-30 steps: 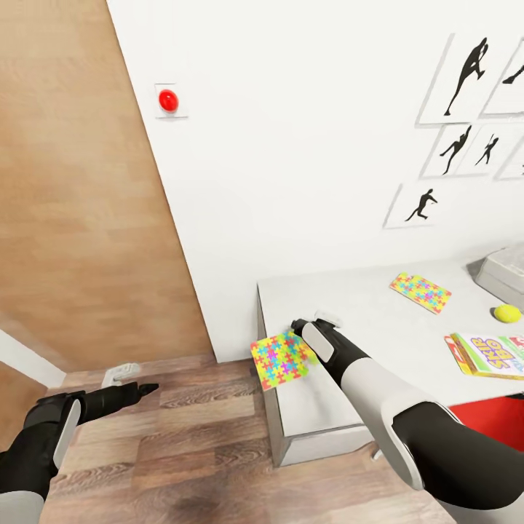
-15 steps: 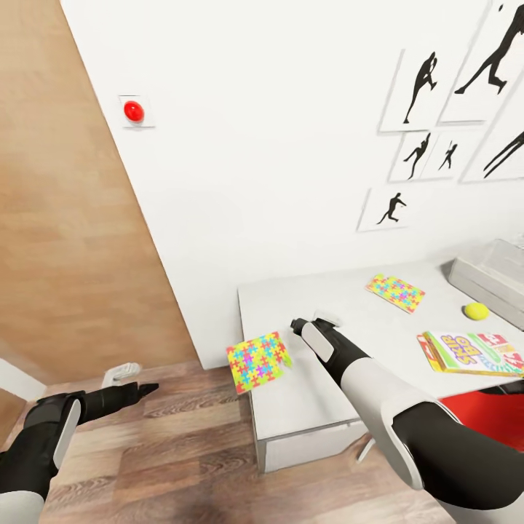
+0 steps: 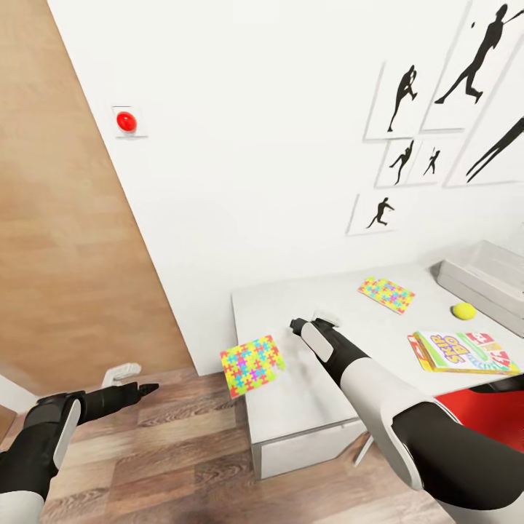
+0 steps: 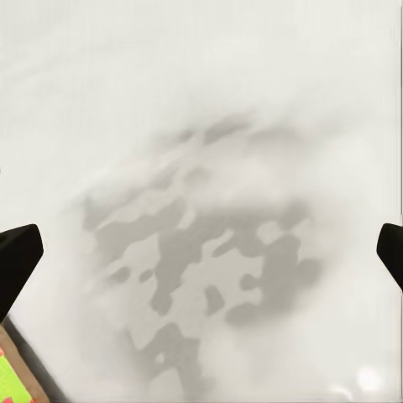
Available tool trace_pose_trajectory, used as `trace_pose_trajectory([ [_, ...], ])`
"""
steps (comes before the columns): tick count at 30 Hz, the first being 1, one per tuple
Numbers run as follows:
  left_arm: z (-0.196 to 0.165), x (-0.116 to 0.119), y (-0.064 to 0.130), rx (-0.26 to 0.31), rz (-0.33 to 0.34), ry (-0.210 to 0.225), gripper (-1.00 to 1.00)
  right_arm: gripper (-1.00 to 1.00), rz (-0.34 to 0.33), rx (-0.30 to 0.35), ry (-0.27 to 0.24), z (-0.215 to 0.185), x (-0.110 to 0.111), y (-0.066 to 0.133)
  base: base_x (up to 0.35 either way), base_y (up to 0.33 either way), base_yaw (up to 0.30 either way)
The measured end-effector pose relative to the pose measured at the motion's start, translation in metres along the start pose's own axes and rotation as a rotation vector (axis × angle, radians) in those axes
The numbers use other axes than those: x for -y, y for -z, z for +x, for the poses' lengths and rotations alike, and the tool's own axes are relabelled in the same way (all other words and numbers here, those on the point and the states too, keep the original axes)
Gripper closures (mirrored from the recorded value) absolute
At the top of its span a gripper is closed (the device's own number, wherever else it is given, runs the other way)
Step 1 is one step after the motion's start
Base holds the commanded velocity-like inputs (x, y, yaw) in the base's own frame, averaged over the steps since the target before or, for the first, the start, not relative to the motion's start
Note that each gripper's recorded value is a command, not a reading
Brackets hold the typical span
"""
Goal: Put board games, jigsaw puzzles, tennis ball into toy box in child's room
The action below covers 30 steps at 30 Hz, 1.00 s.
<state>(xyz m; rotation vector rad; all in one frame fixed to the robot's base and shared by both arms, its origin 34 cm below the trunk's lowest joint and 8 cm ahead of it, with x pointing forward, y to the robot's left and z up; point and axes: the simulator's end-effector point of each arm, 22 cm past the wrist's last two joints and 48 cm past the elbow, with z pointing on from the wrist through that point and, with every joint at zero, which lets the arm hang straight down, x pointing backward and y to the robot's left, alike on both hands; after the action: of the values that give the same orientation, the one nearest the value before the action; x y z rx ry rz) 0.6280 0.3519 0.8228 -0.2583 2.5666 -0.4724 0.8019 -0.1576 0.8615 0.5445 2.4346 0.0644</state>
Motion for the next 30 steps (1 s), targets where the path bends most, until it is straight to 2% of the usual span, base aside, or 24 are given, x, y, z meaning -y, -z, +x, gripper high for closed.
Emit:
trace_pose_trajectory([
  [15, -0.009, 0.005, 0.008, 0.023, 0.007, -0.007, -1.0, -1.0, -0.015, 0.022, 0.0, -0.011, -0.006, 0.012, 0.0, 0.0, -0.009],
  [30, -0.019, 0.01, 0.016, 0.046, 0.013, -0.014, -1.0, -1.0, -0.11, 0.043, 0.0, -0.023, -0.029, 0.025, 0.0, 0.0, 0.0],
])
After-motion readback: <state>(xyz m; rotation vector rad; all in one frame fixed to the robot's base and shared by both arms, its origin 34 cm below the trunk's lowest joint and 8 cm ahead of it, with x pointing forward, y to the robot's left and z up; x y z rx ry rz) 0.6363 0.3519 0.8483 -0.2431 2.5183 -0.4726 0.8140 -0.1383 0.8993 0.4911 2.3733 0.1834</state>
